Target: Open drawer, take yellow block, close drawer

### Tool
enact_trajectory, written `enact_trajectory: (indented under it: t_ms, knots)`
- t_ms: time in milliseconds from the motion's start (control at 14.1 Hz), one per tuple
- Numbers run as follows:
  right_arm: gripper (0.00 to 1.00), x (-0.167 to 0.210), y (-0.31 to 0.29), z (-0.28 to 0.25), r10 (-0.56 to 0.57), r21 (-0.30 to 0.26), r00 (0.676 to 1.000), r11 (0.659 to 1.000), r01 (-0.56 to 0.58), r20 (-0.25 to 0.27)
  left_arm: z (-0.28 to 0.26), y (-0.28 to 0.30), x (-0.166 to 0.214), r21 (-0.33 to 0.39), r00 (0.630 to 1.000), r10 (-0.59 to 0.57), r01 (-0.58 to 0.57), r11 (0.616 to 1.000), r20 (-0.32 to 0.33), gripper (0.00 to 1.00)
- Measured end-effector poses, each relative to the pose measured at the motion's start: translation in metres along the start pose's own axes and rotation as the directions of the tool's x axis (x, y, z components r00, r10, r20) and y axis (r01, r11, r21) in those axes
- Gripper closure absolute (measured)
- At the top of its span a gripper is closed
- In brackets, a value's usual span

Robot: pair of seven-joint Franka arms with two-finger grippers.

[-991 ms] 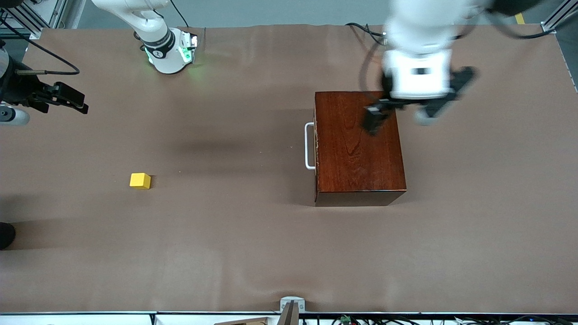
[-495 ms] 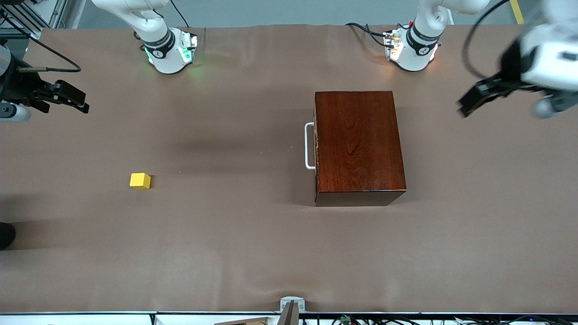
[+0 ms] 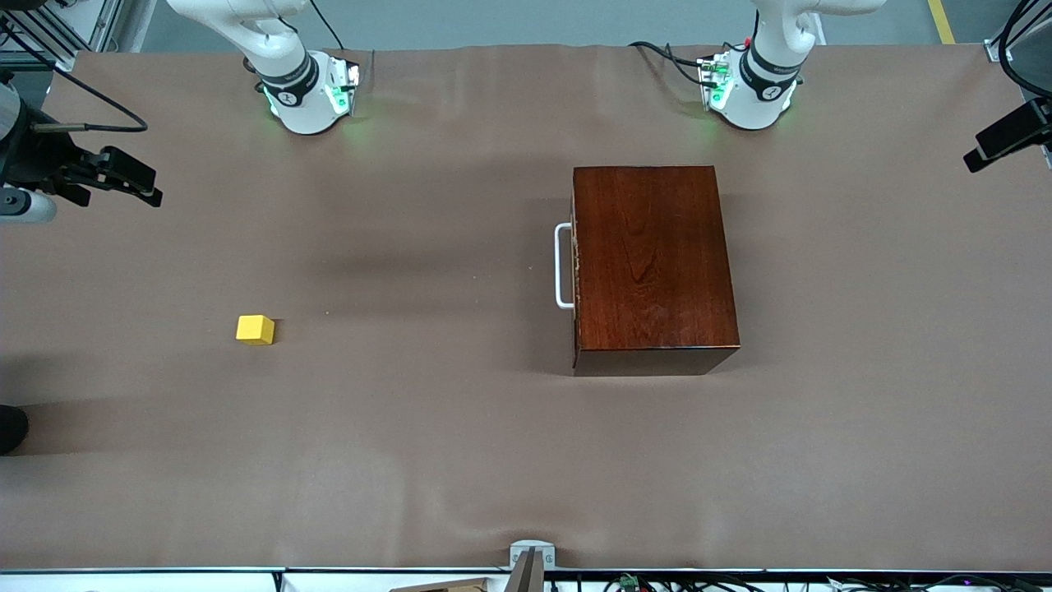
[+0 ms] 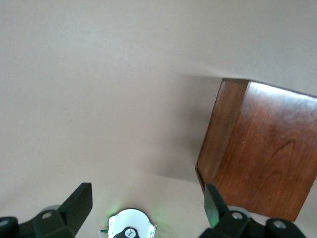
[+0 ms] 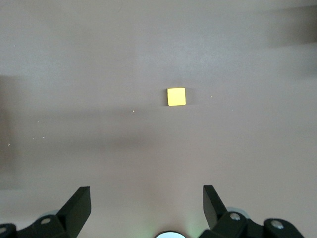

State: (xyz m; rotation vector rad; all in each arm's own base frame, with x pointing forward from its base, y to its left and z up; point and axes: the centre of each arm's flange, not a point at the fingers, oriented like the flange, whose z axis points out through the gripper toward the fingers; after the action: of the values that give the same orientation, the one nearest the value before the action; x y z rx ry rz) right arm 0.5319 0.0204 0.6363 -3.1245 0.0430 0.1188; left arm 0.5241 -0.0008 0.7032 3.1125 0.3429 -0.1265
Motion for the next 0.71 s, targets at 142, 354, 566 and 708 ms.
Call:
enact_trajectory:
  t_ms: [142,354,566,708]
  knots:
    - [0.0,0.0,0.0,0.0,0.0,0.0,1.0,1.0,0.0,-0.001,0.017,0.007,-0.013,-0.001,0.999,0.046,-0.046,0.999,-0.003,0.0]
    - [0.0,0.0,0.0,0.0,0.0,0.0,1.0,1.0,0.0,-0.001,0.038,0.031,-0.05,0.056,0.993,0.118,-0.117,0.992,-0.022,0.0]
    - [0.0,0.0,0.0,0.0,-0.001,0.0,1.0,1.0,0.001,-0.002,0.034,0.049,-0.073,0.075,0.985,0.164,-0.16,0.984,-0.054,0.0]
    - [0.0,0.0,0.0,0.0,0.0,0.0,1.0,1.0,0.0,-0.003,0.03,0.043,-0.071,0.065,0.984,0.158,-0.153,0.986,-0.083,0.0]
